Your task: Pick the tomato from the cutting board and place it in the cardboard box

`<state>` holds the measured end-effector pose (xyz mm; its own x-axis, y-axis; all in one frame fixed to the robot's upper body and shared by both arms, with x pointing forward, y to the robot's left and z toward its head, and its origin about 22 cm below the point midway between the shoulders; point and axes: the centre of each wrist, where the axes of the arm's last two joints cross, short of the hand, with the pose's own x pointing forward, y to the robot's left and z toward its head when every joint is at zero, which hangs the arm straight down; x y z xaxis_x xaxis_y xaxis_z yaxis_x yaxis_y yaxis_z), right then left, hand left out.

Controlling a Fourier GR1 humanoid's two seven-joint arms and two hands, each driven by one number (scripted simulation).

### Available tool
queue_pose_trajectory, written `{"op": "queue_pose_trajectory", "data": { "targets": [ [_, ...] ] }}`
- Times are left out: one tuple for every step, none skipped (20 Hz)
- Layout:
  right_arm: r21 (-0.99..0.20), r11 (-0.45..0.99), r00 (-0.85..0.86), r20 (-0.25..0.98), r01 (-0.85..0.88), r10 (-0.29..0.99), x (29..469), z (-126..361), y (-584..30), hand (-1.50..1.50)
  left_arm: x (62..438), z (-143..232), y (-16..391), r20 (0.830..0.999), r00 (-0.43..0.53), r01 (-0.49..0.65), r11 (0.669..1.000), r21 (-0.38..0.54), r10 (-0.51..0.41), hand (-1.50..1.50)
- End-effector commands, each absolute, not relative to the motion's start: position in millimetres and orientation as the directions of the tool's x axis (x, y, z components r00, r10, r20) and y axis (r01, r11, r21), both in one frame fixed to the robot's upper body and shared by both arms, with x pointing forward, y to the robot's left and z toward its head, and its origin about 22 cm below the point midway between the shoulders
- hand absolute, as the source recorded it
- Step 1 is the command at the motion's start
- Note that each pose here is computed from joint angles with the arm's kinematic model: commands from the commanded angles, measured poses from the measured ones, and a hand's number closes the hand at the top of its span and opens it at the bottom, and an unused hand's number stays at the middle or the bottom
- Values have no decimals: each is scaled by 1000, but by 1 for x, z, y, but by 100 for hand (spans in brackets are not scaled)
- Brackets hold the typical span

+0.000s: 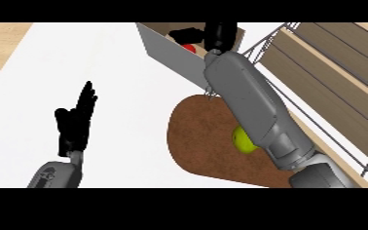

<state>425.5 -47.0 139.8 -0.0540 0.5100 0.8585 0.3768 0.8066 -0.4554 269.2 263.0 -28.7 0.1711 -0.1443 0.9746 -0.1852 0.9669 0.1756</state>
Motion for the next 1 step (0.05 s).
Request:
{"op": "queue_pose_trajectory", "data": {
  "targets": [
    [-330, 854, -115, 907, 403, 405, 419, 122, -72, -150, 270, -33, 278, 973, 195, -217, 962, 167, -125, 0]
  ]
}}
